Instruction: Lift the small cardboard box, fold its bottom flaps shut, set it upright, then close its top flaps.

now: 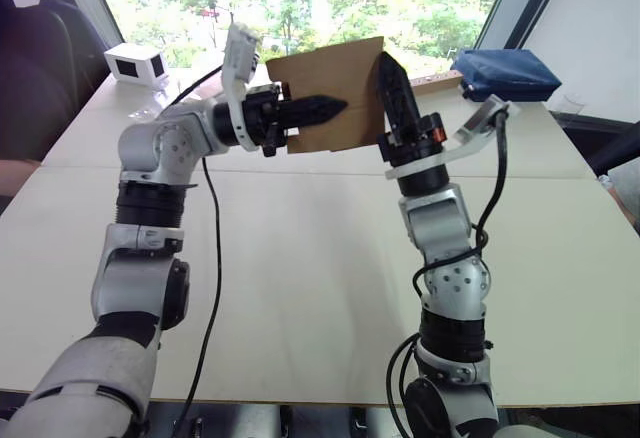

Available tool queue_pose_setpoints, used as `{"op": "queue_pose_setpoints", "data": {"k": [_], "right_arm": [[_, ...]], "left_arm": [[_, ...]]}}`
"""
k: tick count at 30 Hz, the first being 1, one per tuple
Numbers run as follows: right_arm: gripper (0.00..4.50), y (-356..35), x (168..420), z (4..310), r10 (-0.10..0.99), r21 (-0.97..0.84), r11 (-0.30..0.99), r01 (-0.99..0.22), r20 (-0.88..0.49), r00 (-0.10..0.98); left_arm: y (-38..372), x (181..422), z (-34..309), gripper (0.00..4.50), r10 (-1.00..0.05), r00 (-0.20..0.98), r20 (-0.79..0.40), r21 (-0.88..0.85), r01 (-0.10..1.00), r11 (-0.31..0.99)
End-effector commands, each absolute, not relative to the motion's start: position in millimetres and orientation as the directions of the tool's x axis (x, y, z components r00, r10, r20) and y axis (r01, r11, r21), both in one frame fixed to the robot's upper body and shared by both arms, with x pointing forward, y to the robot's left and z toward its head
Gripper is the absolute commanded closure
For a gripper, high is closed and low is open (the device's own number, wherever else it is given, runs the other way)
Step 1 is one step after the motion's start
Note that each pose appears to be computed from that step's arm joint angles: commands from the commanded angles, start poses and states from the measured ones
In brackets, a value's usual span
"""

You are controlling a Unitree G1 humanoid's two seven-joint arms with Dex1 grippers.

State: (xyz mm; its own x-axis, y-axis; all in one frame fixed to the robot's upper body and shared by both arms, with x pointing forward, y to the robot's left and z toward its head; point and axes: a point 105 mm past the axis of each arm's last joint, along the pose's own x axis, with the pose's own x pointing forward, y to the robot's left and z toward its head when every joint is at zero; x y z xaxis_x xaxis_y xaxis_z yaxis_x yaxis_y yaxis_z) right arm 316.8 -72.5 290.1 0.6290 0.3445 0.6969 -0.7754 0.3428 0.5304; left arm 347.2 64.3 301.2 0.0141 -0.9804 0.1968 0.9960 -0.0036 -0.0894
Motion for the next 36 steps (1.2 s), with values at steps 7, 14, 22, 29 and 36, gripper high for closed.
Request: {"op": "queue_pose_setpoints", "data": {"k": [7,14,22,29,36], "right_arm": [[3.23,-100.3,294.8,295.4,0.391,0.472,0.360,-0.804,0.706,0.590],[4.46,-107.8,297.5,289.9,0.399,0.472,0.390,-0.791,0.687,0.607],[4.46,-80.6,291.1,269.4,0.588,0.399,0.412,-0.819,0.570,0.574],[4.46,-70.9,287.9,262.1,0.641,0.387,0.389,-0.836,0.538,0.547],[4.46,-67.2,286.4,258.6,0.666,0.372,0.394,-0.840,0.515,0.540]], "left_arm": [[73.1,333.7,314.3,4.50,-0.981,-0.048,0.190,-0.054,0.997,-0.059],[74.5,333.9,313.4,4.50,-0.982,-0.048,0.184,-0.064,0.996,-0.061],[72.6,331.5,310.2,4.50,-0.985,-0.065,0.158,-0.065,0.995,-0.076],[68.2,328.0,301.0,4.50,-0.989,-0.087,0.123,-0.069,0.993,-0.096],[67.9,329.3,297.5,4.50,-0.992,-0.079,0.096,-0.066,0.994,-0.086]]}}
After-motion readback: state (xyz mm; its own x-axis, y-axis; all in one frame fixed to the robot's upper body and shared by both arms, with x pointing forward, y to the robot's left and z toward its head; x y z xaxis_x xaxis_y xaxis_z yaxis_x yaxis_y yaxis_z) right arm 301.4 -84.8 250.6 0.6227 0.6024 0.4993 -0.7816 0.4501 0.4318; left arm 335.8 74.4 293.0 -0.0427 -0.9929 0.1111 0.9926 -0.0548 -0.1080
